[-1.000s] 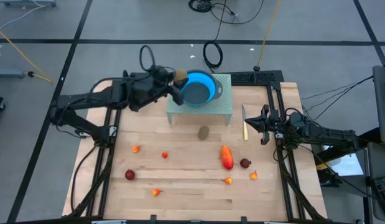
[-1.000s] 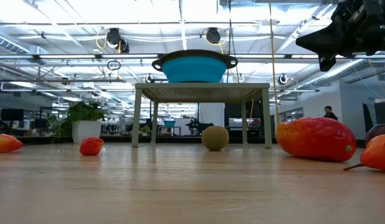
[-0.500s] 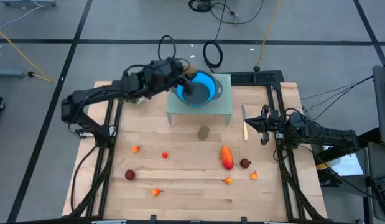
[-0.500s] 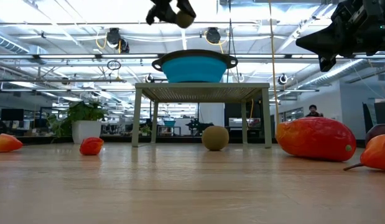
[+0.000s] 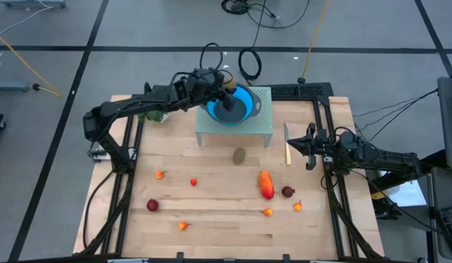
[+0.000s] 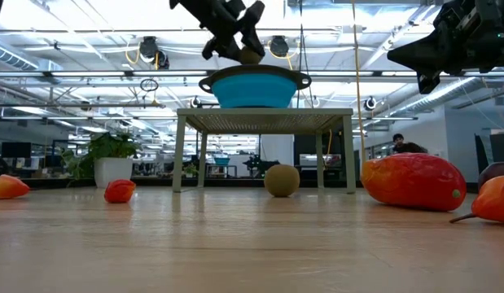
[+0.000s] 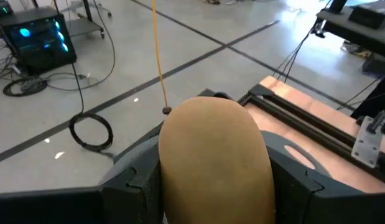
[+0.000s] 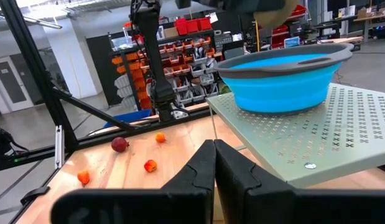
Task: Pick & Place Fruit
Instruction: Put the kiwi into the colander on the shelf
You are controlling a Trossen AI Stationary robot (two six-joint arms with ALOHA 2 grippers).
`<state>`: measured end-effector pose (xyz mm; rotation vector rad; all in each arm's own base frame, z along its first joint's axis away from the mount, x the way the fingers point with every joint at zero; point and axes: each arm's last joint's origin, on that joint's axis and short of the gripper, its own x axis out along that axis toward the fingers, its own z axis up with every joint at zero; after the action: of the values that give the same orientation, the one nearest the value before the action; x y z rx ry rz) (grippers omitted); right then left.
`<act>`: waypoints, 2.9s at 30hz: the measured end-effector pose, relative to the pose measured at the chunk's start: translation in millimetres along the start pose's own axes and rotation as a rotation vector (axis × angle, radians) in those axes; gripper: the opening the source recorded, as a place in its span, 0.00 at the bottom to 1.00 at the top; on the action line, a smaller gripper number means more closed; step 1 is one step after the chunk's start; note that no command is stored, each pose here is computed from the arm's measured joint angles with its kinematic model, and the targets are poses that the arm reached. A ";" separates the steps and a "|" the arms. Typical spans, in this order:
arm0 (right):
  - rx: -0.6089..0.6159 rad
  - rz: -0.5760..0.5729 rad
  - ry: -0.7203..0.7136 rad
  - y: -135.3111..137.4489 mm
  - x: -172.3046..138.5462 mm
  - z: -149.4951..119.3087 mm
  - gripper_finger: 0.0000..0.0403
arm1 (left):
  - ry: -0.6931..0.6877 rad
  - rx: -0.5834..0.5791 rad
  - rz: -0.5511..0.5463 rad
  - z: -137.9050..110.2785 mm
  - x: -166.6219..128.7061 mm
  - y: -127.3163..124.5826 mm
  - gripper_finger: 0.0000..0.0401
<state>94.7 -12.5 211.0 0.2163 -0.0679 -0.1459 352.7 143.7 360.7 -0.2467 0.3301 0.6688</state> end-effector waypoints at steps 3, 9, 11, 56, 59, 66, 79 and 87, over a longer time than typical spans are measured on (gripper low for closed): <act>0.000 0.000 0.001 0.0 0.0 -0.1 0.00 | 0.038 0.007 -0.026 -6.4 7.5 -1.2 0.49; 0.000 0.000 0.000 0.0 0.0 0.0 0.00 | 0.131 0.033 -0.035 -22.4 19.2 -5.9 0.49; 0.000 0.000 0.000 0.0 0.0 0.0 0.00 | 0.159 0.036 -0.027 -26.1 21.0 -5.1 0.49; 0.003 0.000 0.000 0.0 0.0 0.0 0.00 | 0.290 0.072 0.022 -40.9 22.0 -1.0 0.52; 0.003 0.000 0.000 0.0 0.0 0.0 0.00 | 0.290 0.073 0.022 -40.9 22.0 -1.0 0.52; 0.003 0.000 0.000 0.0 0.0 0.0 0.00 | 0.305 0.079 0.026 -42.3 21.6 -0.5 0.52; 0.001 0.000 0.000 0.0 0.0 0.0 0.00 | 0.320 0.118 0.072 -44.3 20.8 1.7 0.52; 0.001 0.000 0.000 0.0 0.0 0.0 0.00 | 0.320 0.120 0.071 -44.3 20.8 1.5 0.54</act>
<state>94.8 -12.5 211.0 0.2170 -0.0682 -0.1457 357.4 142.1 312.0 -0.2276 0.6860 0.6771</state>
